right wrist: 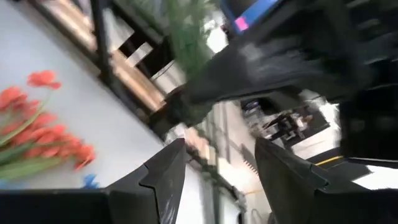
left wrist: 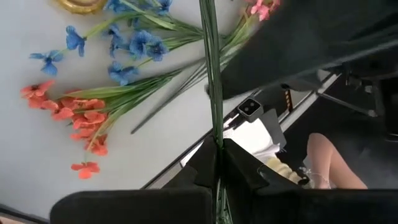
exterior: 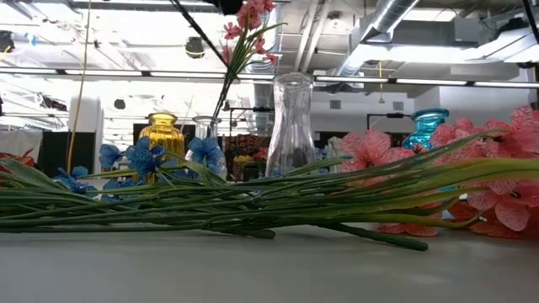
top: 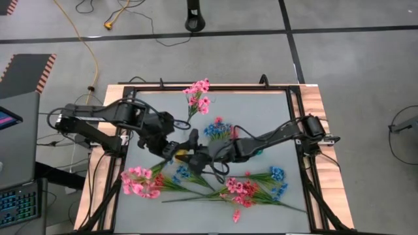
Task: Sort flowers into vase by color
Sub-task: Put the top pink flowers into the top transparent vase
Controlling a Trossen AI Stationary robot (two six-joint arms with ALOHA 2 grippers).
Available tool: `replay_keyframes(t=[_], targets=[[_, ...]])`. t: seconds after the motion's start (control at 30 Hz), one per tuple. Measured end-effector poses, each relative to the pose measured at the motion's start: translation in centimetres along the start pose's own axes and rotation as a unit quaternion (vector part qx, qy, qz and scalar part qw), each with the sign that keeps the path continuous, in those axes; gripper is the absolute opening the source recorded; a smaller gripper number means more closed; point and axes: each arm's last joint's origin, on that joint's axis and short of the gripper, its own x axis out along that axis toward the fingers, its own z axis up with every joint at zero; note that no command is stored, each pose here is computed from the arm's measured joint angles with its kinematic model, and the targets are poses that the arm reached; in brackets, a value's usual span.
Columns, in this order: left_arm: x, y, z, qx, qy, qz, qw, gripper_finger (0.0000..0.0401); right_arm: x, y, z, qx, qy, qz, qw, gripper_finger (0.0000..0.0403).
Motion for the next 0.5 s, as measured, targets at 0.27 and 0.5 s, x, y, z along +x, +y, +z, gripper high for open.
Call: replay_keyframes(t=[0.27,0.5], targets=[[0.03,-0.67,0.0,0.023,0.0,-0.032,0.999,0.0002,-0.03,0.22,-0.02,-0.003,0.007,0.01,1.0,0.021],[0.01,-0.75,-0.05,0.05,0.008,-0.039,0.998,0.0011,-0.07,0.54,-0.23,-0.009,0.019,0.026,0.999,0.0119]])
